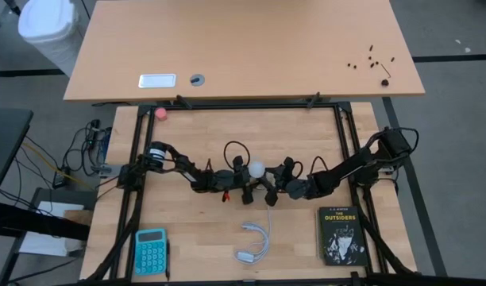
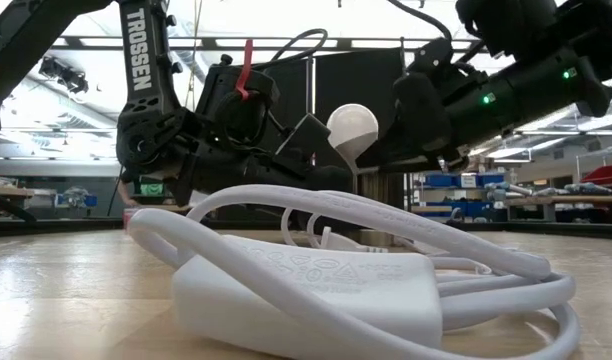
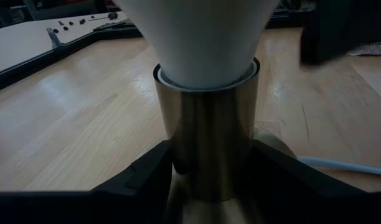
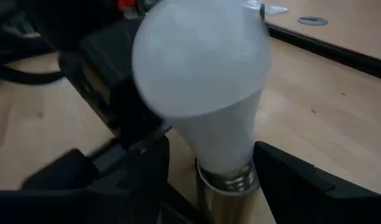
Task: Screw lightbulb
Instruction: Insert the white lightbulb into the silver lamp
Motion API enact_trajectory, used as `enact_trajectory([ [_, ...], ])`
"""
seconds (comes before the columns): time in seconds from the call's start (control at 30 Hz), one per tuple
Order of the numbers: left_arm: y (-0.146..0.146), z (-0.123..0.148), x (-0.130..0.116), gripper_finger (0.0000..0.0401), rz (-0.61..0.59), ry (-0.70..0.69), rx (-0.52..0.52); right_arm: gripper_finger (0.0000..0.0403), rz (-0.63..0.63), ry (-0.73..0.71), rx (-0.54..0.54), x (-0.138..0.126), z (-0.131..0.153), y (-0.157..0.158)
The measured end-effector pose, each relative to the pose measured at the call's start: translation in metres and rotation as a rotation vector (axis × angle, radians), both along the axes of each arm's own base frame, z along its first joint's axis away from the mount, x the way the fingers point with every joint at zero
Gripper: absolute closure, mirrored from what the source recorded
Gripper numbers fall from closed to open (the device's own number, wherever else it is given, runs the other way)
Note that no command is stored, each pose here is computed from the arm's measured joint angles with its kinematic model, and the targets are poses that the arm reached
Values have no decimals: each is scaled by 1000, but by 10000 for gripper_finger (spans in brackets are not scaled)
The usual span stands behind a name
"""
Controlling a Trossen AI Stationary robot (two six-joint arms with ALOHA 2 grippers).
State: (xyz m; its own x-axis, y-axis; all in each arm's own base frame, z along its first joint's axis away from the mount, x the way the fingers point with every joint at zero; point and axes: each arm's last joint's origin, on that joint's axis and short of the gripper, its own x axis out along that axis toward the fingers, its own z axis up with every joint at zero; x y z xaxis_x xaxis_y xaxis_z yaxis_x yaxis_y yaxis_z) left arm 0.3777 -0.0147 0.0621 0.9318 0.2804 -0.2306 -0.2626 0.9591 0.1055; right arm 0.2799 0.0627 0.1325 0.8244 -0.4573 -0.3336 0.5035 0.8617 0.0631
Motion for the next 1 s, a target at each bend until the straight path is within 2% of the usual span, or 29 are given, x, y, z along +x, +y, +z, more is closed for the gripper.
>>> enact_trajectory([
  [0.37, 0, 0, 0, 192, 0, 0, 0, 158, 24, 17, -12, -7, 16, -1],
  [0.9, 0, 0, 0, 192, 1, 0, -4, 158, 56, 24, -10, -10, 18, 9],
  [1.0, 0, 0, 0, 192, 1, 0, -4, 158, 61, 68, -37, -6, 21, 12],
])
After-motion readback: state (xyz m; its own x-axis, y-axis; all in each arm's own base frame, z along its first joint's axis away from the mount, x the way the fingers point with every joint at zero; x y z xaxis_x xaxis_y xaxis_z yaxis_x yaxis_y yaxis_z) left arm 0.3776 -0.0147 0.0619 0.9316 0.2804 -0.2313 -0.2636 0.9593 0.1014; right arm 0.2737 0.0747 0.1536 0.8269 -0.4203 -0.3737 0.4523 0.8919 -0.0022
